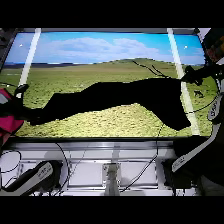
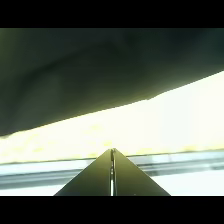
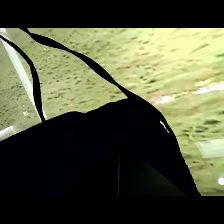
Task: Fold the clothes and pants, and hang the long-sleeved shirts on hangers.
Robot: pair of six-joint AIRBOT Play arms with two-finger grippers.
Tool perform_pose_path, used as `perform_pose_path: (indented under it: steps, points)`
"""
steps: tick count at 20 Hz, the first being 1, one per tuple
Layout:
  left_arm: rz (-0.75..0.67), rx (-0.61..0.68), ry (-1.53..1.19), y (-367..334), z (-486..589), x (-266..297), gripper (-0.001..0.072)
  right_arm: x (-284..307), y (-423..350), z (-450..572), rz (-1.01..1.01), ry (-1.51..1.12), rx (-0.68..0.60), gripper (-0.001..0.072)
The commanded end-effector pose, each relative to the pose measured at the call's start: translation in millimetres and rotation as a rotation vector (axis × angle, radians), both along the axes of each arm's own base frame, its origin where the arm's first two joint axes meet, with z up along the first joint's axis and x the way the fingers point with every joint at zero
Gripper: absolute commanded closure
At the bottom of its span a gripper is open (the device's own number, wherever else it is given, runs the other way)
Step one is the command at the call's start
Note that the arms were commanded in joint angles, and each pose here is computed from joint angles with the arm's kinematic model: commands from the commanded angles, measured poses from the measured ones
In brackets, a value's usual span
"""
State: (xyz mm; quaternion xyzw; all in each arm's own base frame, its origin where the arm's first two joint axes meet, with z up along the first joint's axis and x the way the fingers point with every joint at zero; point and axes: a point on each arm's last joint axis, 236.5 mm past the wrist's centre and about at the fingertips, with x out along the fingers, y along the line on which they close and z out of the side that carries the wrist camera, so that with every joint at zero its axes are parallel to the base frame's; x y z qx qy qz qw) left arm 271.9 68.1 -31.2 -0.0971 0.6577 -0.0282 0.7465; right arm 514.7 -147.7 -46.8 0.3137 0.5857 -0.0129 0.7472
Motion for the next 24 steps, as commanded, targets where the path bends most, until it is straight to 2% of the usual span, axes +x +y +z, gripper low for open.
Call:
perform_pose_path:
  steps: [1, 2, 3, 4, 5, 7, 10, 13, 19, 21, 22, 24]
  points:
    - [0.312, -0.160, -0.005, 13.1, -1.6, -6.0, 0.0702, -14.0, -13.3, -1.5, 0.006, 0.027, 0.006, 0.0703]
    - [0.396, -0.195, 0.018, 17.3, -4.0, -13.2, 0.0700, -16.0, -13.0, -1.5, 0.009, 0.033, 0.010, 0.0703]
    - [0.452, -0.198, 0.050, 23.5, -9.2, -23.6, 0.0611, -16.8, -12.6, -1.6, 0.013, 0.035, 0.011, 0.0703]
    - [0.507, -0.192, 0.079, 30.4, -15.4, -33.7, 0.0334, -16.3, -11.6, -1.2, 0.024, 0.029, 0.010, 0.0703]
    - [0.579, -0.192, 0.104, 36.3, -21.5, -41.9, 0.0208, -15.7, -10.6, -0.6, 0.035, 0.022, 0.011, 0.0703]
    - [0.649, -0.188, 0.102, 43.9, -31.3, -46.6, 0.0236, -13.1, -10.9, 0.2, 0.031, 0.010, 0.012, 0.0703]
    - [0.746, -0.150, 0.027, 57.5, -41.3, -31.2, 0.0240, -7.7, -10.5, 2.1, 0.022, -0.012, 0.015, 0.0703]
    - [0.766, -0.134, -0.017, 62.4, -43.8, -18.7, 0.0251, -7.0, -10.8, 2.2, 0.038, -0.021, 0.008, 0.0703]
    - [0.903, -0.256, -0.008, 53.2, -63.8, 6.1, 0.0251, -6.8, -7.1, 3.9, 0.046, -0.026, 0.023, 0.0702]
    - [0.922, -0.255, 0.004, 55.6, -71.7, 6.6, 0.0256, -5.1, -4.4, 5.8, 0.045, -0.035, 0.037, 0.0702]
    - [0.935, -0.251, -0.005, 58.7, -73.1, 8.7, 0.0302, -4.6, -3.3, 6.5, 0.045, -0.037, 0.042, 0.0702]
    - [0.969, -0.240, -0.032, 65.9, -73.3, 13.7, 0.0305, -4.0, -2.2, 7.3, 0.045, -0.040, 0.048, 0.0702]
